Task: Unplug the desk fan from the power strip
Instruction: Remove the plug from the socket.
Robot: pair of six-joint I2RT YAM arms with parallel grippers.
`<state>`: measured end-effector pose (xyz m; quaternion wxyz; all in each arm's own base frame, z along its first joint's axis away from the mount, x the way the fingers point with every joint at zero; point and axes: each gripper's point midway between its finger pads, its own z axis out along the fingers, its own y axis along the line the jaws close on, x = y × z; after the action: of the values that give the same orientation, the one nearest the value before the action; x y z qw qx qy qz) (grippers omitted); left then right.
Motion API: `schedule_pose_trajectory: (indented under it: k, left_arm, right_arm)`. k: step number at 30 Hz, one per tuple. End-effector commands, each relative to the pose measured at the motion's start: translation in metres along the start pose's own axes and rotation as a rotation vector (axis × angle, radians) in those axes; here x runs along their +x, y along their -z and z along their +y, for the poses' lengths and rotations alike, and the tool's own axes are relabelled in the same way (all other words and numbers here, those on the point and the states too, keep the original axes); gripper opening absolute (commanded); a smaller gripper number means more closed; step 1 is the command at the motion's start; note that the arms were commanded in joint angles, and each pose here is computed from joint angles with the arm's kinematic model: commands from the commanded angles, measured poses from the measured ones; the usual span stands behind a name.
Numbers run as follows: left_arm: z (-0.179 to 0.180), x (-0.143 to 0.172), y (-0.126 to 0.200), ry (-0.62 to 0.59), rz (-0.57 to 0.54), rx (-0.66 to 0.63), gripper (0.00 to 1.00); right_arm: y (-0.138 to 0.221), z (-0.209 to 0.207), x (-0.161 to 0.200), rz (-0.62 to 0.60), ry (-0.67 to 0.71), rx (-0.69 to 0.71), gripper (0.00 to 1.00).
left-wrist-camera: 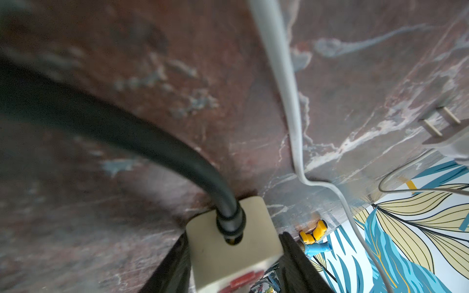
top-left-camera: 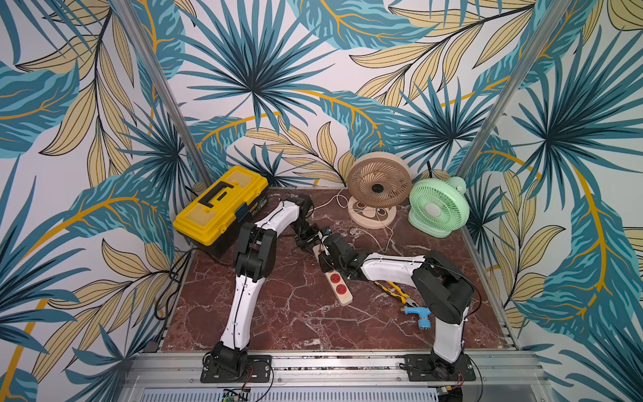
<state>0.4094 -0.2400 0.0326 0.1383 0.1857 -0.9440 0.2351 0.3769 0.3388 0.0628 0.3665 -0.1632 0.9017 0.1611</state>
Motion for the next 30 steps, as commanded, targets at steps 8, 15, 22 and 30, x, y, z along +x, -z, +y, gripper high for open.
schedule_pose_trajectory:
  k: [8,15,22,30]
  left_arm:
    - [0.051,-0.03,-0.056,-0.002,-0.036,-0.164,0.0]
    - [0.052,-0.031,-0.056,-0.001,-0.037,-0.163,0.0]
    - [0.05,-0.031,-0.055,-0.004,-0.04,-0.161,0.0]
    - [0.053,-0.033,-0.054,-0.002,-0.043,-0.17,0.0]
  right_arm:
    - [-0.01,-0.014,0.0,-0.003,-0.14,-0.026,0.0]
    - [-0.008,-0.011,-0.001,0.004,-0.097,-0.02,0.0]
    - [-0.006,0.017,0.004,0.011,0.129,0.056,0.0]
    - [-0.004,0.041,0.008,-0.016,0.354,0.163,0.0]
